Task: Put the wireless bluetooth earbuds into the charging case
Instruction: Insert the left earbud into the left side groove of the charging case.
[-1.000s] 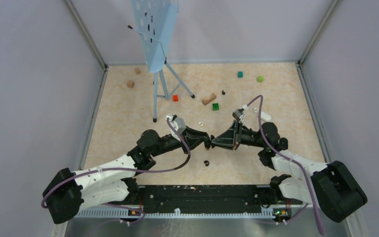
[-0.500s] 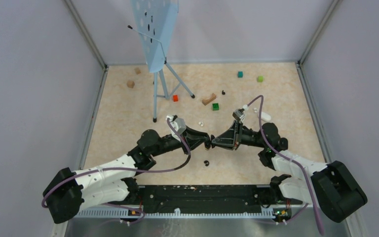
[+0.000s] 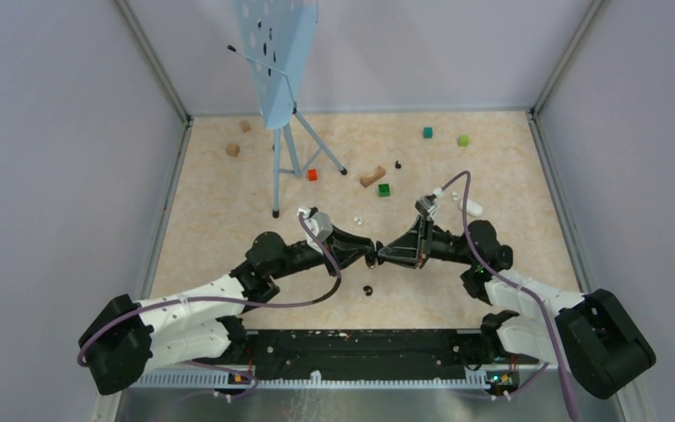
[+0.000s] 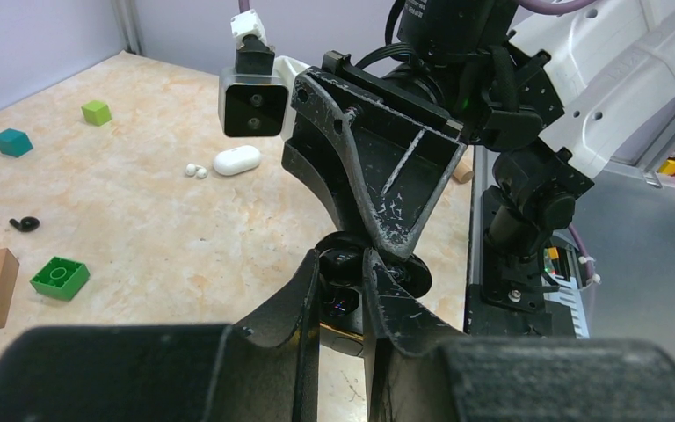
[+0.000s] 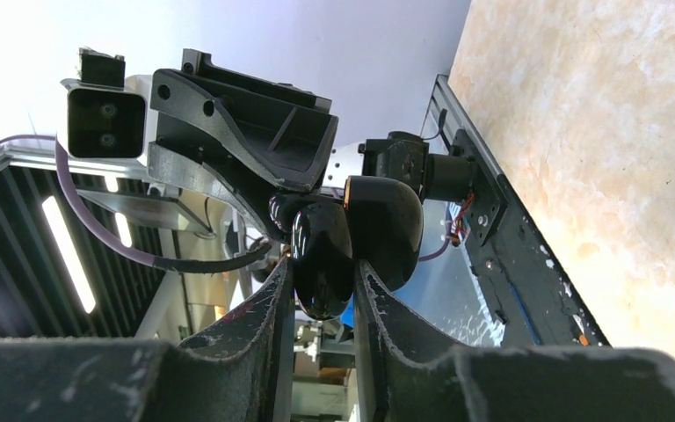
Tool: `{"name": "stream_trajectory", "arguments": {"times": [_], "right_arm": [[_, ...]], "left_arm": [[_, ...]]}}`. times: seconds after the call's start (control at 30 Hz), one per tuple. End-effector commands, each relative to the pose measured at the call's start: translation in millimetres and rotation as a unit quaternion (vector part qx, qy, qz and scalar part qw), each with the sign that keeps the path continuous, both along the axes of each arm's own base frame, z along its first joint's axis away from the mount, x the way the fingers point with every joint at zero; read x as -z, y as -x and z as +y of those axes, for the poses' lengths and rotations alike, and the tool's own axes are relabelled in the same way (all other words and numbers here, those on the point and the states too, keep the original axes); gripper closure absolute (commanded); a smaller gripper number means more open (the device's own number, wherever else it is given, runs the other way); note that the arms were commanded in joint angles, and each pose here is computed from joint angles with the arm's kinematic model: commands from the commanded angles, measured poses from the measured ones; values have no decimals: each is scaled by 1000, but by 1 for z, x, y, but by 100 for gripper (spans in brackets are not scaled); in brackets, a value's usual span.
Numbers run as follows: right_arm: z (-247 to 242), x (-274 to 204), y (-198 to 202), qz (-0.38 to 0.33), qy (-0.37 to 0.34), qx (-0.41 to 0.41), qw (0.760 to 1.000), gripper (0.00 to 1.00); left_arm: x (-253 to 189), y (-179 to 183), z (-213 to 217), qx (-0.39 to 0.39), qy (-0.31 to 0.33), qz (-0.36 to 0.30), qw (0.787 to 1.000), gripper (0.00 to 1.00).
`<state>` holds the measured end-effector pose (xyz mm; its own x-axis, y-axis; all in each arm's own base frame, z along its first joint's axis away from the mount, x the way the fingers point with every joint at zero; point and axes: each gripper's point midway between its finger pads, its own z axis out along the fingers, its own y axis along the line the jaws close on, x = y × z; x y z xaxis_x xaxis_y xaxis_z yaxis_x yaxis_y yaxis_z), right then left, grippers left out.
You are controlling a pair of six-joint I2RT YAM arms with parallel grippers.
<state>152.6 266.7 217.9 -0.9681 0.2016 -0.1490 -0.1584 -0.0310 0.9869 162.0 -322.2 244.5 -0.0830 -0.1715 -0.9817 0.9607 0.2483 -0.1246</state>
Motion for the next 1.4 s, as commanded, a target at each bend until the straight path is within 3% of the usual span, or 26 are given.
{"name": "stream_trajectory", "arguments": {"times": [0.0, 1.0, 1.17, 1.37], "right_arm": [[-2, -14, 0, -34, -17, 7, 999, 100], [-3, -25, 1, -40, -37, 10, 998, 100], [-3, -26, 1, -41, -38, 9, 998, 100], [-3, -24, 1, -39, -36, 9, 999, 100]], "left_arm": [[-8, 6, -2, 14, 21, -20, 999, 89], [20, 21, 3, 45, -7, -37, 998, 90], [19, 18, -1, 47, -20, -44, 998, 98], [15, 9, -2, 32, -35, -44, 998, 97]]}}
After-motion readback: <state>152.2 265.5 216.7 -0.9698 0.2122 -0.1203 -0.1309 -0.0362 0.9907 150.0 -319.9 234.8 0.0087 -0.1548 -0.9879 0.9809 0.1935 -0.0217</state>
